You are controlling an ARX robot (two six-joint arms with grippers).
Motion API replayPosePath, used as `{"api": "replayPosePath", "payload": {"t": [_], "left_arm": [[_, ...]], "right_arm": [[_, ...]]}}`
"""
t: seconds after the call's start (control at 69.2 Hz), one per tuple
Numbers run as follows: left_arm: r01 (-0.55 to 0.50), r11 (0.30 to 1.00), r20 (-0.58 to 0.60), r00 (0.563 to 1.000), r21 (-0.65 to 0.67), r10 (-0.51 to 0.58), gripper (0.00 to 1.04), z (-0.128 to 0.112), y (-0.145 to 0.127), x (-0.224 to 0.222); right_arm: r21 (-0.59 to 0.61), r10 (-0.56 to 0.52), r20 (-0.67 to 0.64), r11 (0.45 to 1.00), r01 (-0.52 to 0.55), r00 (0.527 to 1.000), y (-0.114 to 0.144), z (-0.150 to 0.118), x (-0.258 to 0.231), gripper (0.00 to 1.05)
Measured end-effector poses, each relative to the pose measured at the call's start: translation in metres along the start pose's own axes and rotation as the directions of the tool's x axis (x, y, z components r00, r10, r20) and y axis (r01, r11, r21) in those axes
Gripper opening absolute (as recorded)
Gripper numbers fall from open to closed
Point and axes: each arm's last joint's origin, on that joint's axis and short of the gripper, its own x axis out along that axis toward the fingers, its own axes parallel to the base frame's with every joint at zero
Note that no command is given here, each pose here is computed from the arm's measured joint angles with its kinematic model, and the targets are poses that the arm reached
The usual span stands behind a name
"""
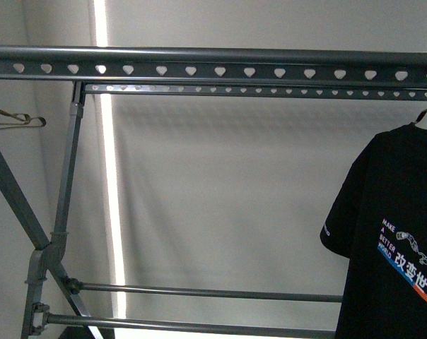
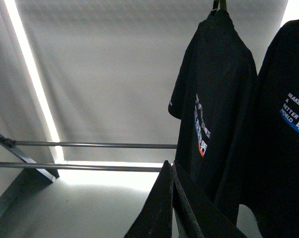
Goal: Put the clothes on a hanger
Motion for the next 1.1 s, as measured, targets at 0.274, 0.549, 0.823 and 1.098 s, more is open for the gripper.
{"api": "replayPosePath", "payload": {"t": [0.274,0.549,0.823,1.098], "left_arm": [[0.000,1.000,0.000,1.000,0.000,0.000,0.98,0.000,0.000,0.000],[0.000,1.000,0.000,1.000,0.000,0.000,0.98,0.000,0.000,0.000],[0.000,1.000,0.001,1.000,0.000,0.000,0.98,0.000,0.000,0.000],[0.000,1.000,0.002,1.000,0.000,0.000,0.98,0.000,0.000,0.000]], "right_arm": [[0.000,-0.002,-0.001,1.000,0.002,1.000,0.000,-0.014,-0.011,0.02],[0.000,-0.002,0.000,1.000,0.002,1.000,0.000,-0.024,-0.019,0.02],[0.000,-0.002,0.010,1.000,0.002,1.000,0.000,-0.030,-0.025,0.02],[0.000,-0.002,0.003,1.000,0.002,1.000,0.000,-0.033,-0.036,0.02]]}}
